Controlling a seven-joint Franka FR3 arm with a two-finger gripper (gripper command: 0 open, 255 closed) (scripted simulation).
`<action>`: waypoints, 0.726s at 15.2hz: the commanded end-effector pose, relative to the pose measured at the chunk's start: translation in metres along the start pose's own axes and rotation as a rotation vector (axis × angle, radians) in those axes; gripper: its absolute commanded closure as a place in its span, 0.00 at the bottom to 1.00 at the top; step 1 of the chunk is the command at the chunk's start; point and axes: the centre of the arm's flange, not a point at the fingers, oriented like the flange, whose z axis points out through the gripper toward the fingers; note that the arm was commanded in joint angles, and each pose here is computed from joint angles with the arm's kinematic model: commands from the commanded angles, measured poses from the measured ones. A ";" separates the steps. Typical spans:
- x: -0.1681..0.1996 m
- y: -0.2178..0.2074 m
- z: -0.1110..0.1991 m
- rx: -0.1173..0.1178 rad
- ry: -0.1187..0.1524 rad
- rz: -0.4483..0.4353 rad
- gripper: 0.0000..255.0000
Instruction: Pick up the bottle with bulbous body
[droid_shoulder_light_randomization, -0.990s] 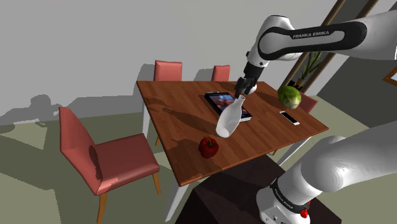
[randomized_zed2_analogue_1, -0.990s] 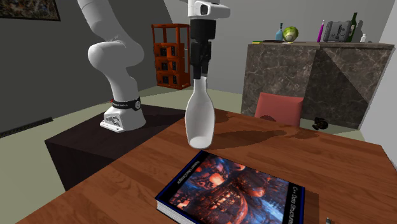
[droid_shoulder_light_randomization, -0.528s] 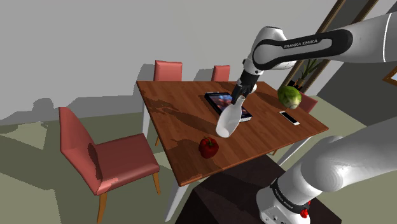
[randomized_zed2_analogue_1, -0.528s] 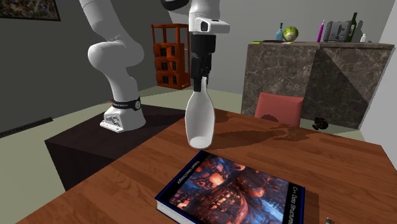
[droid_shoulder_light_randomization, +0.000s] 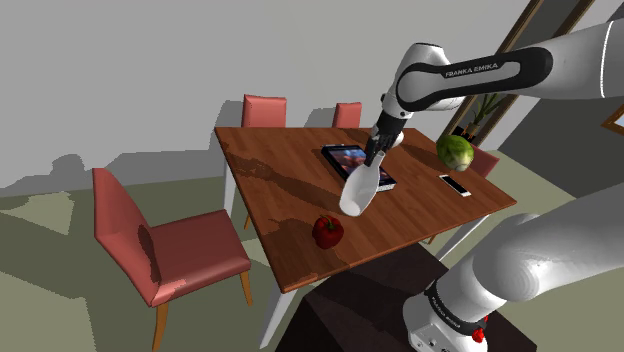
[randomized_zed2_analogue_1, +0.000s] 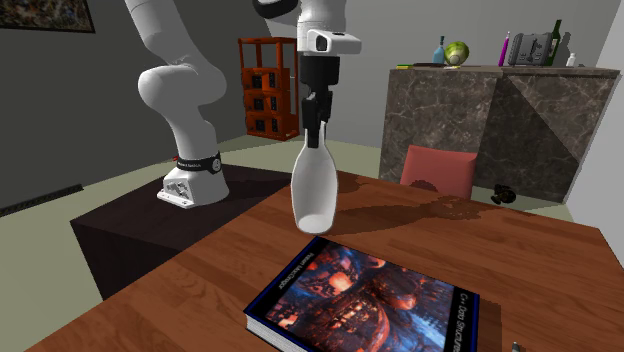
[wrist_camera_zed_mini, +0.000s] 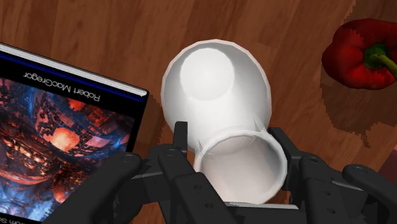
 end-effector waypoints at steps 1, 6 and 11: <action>0.000 0.000 0.001 0.000 -0.002 0.000 1.00; -0.001 0.000 -0.015 0.001 -0.002 0.000 1.00; -0.002 0.000 -0.041 0.001 -0.002 0.000 1.00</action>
